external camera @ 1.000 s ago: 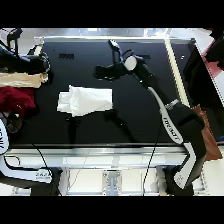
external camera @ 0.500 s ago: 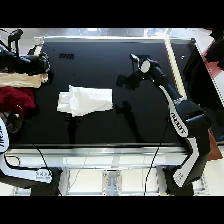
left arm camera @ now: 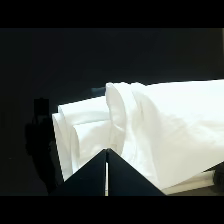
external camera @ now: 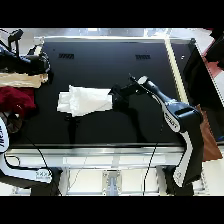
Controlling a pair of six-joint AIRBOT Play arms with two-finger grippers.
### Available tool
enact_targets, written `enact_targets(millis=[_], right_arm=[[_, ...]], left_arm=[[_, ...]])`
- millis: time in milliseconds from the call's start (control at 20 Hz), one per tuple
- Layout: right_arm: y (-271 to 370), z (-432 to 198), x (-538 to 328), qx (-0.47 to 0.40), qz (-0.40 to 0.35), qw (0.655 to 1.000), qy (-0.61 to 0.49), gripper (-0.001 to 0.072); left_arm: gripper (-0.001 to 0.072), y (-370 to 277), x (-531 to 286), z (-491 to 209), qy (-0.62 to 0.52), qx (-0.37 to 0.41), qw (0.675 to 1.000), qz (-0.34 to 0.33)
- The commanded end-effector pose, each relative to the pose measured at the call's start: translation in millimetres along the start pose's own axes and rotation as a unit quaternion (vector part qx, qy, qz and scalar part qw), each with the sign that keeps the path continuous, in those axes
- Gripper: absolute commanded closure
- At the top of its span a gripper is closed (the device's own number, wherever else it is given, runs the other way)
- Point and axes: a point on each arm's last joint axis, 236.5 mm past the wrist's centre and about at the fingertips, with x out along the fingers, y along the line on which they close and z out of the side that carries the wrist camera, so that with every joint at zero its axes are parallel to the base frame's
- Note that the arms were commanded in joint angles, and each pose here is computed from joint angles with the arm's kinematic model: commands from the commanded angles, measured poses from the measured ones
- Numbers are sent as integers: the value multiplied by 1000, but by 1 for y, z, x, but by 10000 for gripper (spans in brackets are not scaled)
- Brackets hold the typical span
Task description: Fold the shirts.
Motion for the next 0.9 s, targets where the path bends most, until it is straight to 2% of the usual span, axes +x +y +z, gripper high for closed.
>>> enact_targets(millis=[0,50,100,150,250,400,500,600,850], right_arm=[[13,-14,25,20,51,998,21,88],[20,-18,27,0,54,998,26,110],[30,-20,28,-20,59,998,26,208],[41,-19,29,-42,63,997,21,352],[63,-10,26,-68,75,995,2,697],[94,6,2,-116,89,989,-17,694],[102,18,-29,-168,66,983,-19,694],[86,36,-71,-188,-5,982,-26,695],[12,66,-220,-154,-188,967,-76,695]], left_arm=[[691,0,0,0,0,0,1000,0],[690,0,0,0,0,0,1000,0],[691,0,0,0,0,0,1000,0],[690,0,0,0,0,0,1000,0],[691,0,0,0,0,0,1000,0],[690,0,0,0,1,0,1000,0],[691,0,0,0,1,0,1000,0],[690,0,0,-1,2,0,1000,0],[691,0,0,-1,2,0,1000,0]])
